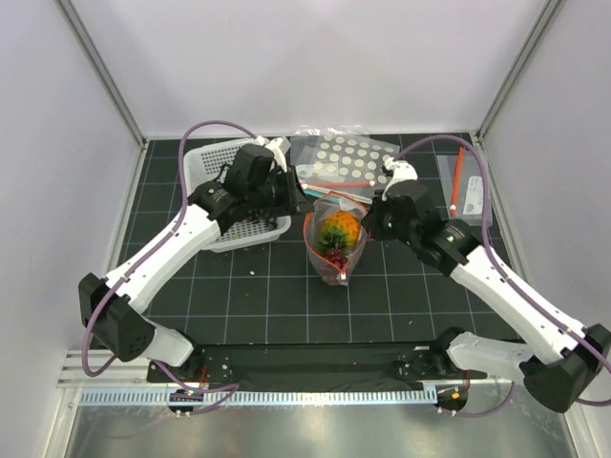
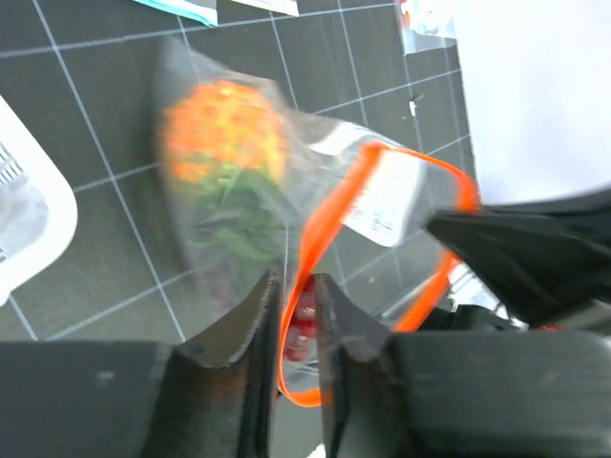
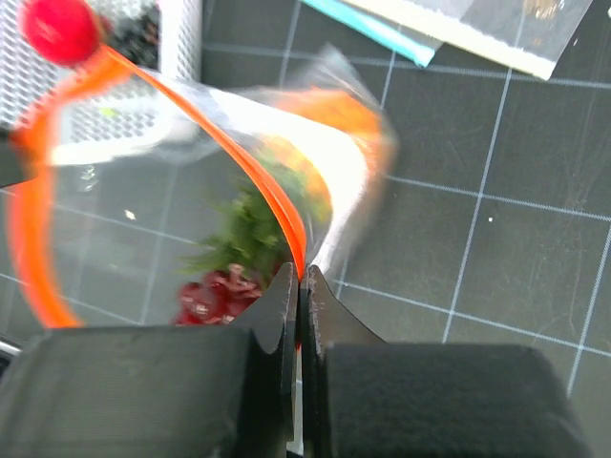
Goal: Place the food in the zip-top bag and seal the zipper
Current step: Adjust the zipper food storage bag at the center of the board, then pick up the fake fruit from the bin.
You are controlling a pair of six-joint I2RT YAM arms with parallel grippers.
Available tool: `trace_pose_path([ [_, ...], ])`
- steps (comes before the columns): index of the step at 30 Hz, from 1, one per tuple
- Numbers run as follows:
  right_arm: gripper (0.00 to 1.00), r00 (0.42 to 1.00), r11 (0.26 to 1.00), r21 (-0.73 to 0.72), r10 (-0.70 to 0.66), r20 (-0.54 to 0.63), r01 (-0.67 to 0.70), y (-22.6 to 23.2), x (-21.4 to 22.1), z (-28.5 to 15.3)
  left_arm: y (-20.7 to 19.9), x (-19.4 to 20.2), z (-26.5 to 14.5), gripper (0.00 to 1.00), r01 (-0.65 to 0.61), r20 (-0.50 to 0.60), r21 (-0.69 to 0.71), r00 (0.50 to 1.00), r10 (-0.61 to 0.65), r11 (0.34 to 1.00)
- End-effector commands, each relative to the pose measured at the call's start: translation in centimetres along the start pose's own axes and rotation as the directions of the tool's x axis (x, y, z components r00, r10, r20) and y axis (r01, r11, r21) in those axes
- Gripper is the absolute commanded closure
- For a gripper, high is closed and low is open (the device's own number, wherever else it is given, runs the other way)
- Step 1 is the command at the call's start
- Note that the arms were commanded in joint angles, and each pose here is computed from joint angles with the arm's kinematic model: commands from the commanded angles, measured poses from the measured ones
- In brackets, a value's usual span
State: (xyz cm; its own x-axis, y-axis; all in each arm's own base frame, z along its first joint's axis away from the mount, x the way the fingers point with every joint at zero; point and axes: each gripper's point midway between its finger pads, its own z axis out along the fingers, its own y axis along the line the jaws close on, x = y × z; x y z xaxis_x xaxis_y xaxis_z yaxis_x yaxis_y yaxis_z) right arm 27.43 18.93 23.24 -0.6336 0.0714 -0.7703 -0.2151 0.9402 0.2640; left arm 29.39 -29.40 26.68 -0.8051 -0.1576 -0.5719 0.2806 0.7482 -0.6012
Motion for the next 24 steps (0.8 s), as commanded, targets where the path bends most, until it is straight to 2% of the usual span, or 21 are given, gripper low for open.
trace_pose_path([
  [1, 0.99, 0.981, 0.996, -0.055, 0.076, 0.177, -0.067, 0.7, -3.5, -1.8, -0.1, -0.4, 1.2, 0.75, -0.062, 0.026, 0.032, 0.998, 0.062, 0.998],
  [2, 0.99, 0.980, 0.997, -0.043, 0.078, 0.182, -0.071, 0.3, -3.3, -1.7, 0.2, -0.4, 1.6, 0.71, -0.076, 0.024, 0.025, 0.997, 0.076, 0.997],
  [3, 0.99, 0.978, 0.997, -0.039, 0.080, 0.194, -0.074, 0.2, -3.4, -1.7, 0.5, -0.5, 1.7, 0.58, -0.088, 0.029, 0.013, 0.996, 0.087, 0.996],
  [5, 0.99, 0.976, 0.997, -0.021, 0.080, 0.204, -0.077, -0.3, -3.2, -1.5, 2.0, -0.4, 1.8, 0.42, -0.098, 0.052, -0.049, 0.994, 0.100, 0.994],
  [6, 0.99, 0.971, 0.996, -0.024, 0.088, 0.222, -0.085, -0.3, -3.5, -1.5, 2.1, -1.0, 1.3, 0.28, -0.113, 0.090, -0.058, 0.989, 0.118, 0.992],
  [9, 0.99, 0.960, 0.995, -0.025, 0.103, 0.260, -0.100, -0.6, -3.6, -1.4, 4.1, -2.0, -0.3, 0.10, -0.120, 0.184, -0.163, 0.972, 0.149, 0.979],
  [11, 0.99, 0.954, 0.994, -0.013, 0.105, 0.280, -0.106, -1.2, -3.3, -1.4, 6.2, -2.6, -1.3, 0.02, -0.101, 0.236, -0.265, 0.958, 0.166, 0.959],
  [14, 0.99, 0.944, 0.994, -0.009, 0.110, 0.311, -0.113, -1.7, -3.3, -1.7, 8.0, -4.0, -3.8, 0.00, -0.060, 0.318, -0.381, 0.929, 0.192, 0.923],
  [18, 0.99, 0.920, 0.991, -0.043, 0.130, 0.370, -0.123, -1.7, -3.8, -2.4, 10.7, -5.1, -4.9, 0.00, 0.001, 0.346, -0.473, 0.920, 0.185, 0.881],
  [24, 0.99, 0.924, 0.992, -0.028, 0.121, 0.363, -0.119, -1.9, -3.6, -2.0, 14.9, -6.3, -3.1, 0.00, 0.082, 0.314, -0.528, 0.943, 0.105, 0.845],
])
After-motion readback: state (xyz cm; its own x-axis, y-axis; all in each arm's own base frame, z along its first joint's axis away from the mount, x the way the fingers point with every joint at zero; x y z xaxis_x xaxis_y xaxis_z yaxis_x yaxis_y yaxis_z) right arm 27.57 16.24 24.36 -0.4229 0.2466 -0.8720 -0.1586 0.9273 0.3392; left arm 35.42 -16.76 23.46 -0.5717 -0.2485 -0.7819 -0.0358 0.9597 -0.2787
